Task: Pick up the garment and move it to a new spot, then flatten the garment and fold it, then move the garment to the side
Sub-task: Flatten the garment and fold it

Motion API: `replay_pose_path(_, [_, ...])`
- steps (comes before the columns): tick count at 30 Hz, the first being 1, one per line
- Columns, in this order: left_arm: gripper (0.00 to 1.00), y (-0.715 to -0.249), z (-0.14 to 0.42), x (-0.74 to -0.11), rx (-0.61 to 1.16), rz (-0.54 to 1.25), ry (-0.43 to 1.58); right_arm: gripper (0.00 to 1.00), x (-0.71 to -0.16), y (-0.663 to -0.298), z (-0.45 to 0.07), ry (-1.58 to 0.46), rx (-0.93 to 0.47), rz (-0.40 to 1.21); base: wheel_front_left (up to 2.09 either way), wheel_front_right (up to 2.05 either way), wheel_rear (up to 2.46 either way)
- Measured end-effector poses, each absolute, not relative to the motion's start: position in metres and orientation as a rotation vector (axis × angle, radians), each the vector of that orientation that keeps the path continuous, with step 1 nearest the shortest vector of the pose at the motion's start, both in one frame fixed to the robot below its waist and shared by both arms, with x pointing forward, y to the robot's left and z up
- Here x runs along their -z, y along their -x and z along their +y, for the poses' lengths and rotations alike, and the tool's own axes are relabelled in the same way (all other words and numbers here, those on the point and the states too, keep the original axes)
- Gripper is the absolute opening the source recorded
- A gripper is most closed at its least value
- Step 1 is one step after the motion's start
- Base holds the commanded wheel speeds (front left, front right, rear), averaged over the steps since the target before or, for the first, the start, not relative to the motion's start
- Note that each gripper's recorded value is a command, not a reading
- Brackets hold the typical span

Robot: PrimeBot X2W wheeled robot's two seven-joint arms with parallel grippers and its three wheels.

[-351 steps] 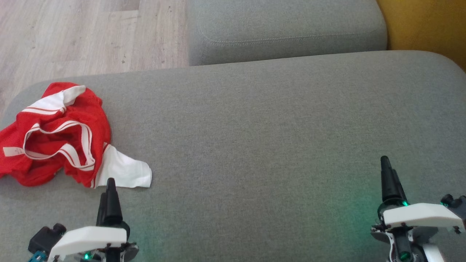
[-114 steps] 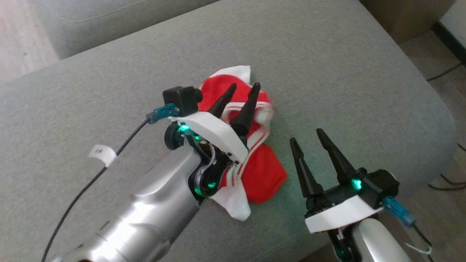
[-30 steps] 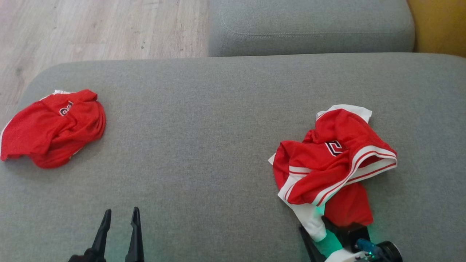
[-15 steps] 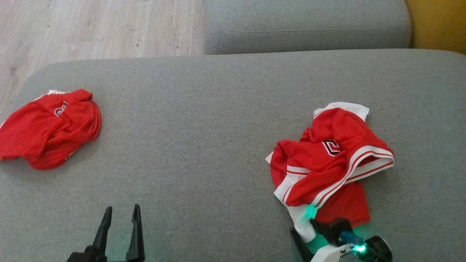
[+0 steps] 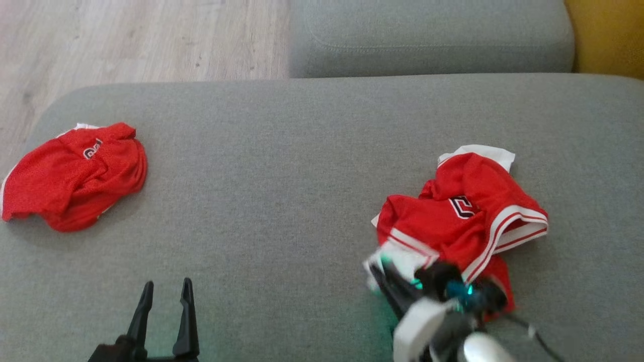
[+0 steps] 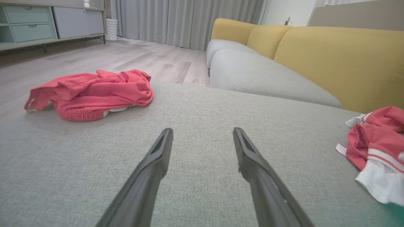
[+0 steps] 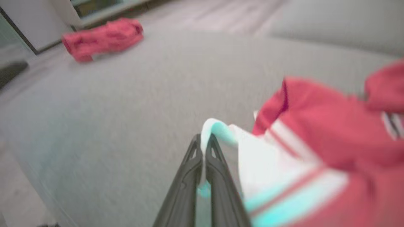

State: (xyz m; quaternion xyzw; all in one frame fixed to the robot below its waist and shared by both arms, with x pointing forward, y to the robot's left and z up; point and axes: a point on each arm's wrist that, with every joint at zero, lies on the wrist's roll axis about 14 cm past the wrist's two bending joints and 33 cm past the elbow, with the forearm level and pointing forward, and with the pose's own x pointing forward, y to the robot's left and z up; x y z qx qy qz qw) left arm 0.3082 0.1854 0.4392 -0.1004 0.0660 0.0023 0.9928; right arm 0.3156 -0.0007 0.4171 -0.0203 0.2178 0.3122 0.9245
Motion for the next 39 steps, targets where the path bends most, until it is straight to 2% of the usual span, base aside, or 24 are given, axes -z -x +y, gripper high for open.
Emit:
replay_pose_path(6, [1.0, -0.307, 0.184, -0.447, 0.003, 0.104, 0.201, 0.0, -0.522, -0.361, 0.022, -0.004, -0.69, 0.165, 0.0, 0.0, 0.0])
replay_pose_path(15, [1.0, -0.3, 0.179, -0.452, 0.005, 0.084, 0.225, 0.0, -0.638, -0.415, 0.036, 0.055, -0.716, -0.057, 0.0, 0.0, 0.0])
replay_pose_path(28, [1.0, -0.284, 0.19, -0.458, -0.067, 0.051, 0.253, 0.0, -0.756, -0.442, 0.059, 0.011, -0.751, -0.263, 0.0, 0.0, 0.0])
replay_pose_path(34, [1.0, -0.284, 0.189, -0.461, -0.072, 0.04, 0.262, 0.0, -0.754, -0.447, 0.042, -0.005, -0.73, -0.229, 0.0, 0.0, 0.0])
replay_pose_path(39, [1.0, -0.286, 0.185, -0.458, -0.057, 0.057, 0.258, 0.0, -0.693, -0.456, -0.017, 0.065, -0.625, -0.077, 0.0, 0.0, 0.0])
